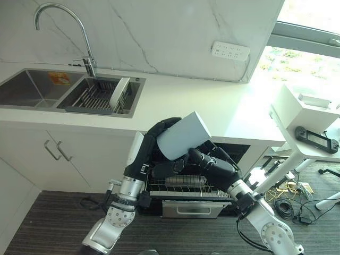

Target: Place the dishes in the dishwasher.

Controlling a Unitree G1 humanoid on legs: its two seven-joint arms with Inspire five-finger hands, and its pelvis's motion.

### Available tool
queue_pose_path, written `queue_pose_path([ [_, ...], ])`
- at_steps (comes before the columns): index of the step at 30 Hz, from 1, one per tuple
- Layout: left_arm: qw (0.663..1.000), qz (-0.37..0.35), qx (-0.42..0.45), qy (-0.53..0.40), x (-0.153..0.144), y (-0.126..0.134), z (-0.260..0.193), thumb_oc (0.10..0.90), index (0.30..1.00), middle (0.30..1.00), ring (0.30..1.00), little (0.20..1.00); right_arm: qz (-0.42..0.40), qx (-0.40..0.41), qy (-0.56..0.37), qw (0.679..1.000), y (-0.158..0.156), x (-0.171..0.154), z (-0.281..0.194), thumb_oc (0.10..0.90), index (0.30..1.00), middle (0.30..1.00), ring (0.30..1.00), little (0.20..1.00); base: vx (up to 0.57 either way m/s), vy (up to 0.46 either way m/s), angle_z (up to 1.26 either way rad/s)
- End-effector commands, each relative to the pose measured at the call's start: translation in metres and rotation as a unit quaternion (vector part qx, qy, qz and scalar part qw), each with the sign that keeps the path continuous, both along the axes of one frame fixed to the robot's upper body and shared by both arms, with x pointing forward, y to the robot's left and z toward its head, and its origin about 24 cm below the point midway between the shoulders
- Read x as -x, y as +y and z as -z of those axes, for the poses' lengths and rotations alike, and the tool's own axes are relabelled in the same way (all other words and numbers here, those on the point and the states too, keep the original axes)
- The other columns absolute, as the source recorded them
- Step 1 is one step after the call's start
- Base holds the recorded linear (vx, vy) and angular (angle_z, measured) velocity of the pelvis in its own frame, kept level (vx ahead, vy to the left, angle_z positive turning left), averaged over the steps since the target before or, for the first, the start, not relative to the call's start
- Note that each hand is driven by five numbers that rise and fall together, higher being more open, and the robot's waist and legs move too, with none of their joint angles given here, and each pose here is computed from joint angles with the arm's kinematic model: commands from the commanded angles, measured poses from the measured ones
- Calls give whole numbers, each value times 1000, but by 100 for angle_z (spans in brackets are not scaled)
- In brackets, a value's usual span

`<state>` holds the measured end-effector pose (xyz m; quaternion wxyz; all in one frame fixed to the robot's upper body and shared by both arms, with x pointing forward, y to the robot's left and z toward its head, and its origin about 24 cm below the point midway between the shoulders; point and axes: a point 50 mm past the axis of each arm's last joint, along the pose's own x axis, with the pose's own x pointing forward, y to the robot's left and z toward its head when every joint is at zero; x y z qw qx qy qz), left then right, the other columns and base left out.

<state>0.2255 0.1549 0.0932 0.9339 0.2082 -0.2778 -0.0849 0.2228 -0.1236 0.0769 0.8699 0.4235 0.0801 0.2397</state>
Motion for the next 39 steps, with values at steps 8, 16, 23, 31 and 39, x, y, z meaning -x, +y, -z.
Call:
queue_pose_path([
  [8, 988, 97, -1, -119, -5, -29, -44, 400, 300, 300, 300, 300, -31, -97, -165, 981, 14, -12, -73, 800, 900, 900, 900, 900, 0, 0, 0],
  [16, 988, 110, -5, -110, -5, -33, -41, 400, 300, 300, 300, 300, -47, -131, -190, 972, 17, -11, -85, 800, 900, 900, 900, 900, 0, 0, 0],
  [23, 988, 120, -9, -100, -5, -35, -37, 400, 300, 300, 300, 300, -48, -163, -225, 959, 14, -10, -98, 800, 900, 900, 900, 900, 0, 0, 0],
  [31, 987, 131, -9, -91, -3, -37, -32, 400, 300, 300, 300, 300, -43, -184, -264, 946, 11, -8, -109, 800, 900, 900, 900, 900, 0, 0, 0],
  [39, 985, 150, -15, -86, -2, -43, -30, 400, 300, 300, 300, 300, -35, -215, -288, 932, 9, -7, -115, 466, 399, 399, 399, 399, 0, 0, 0],
])
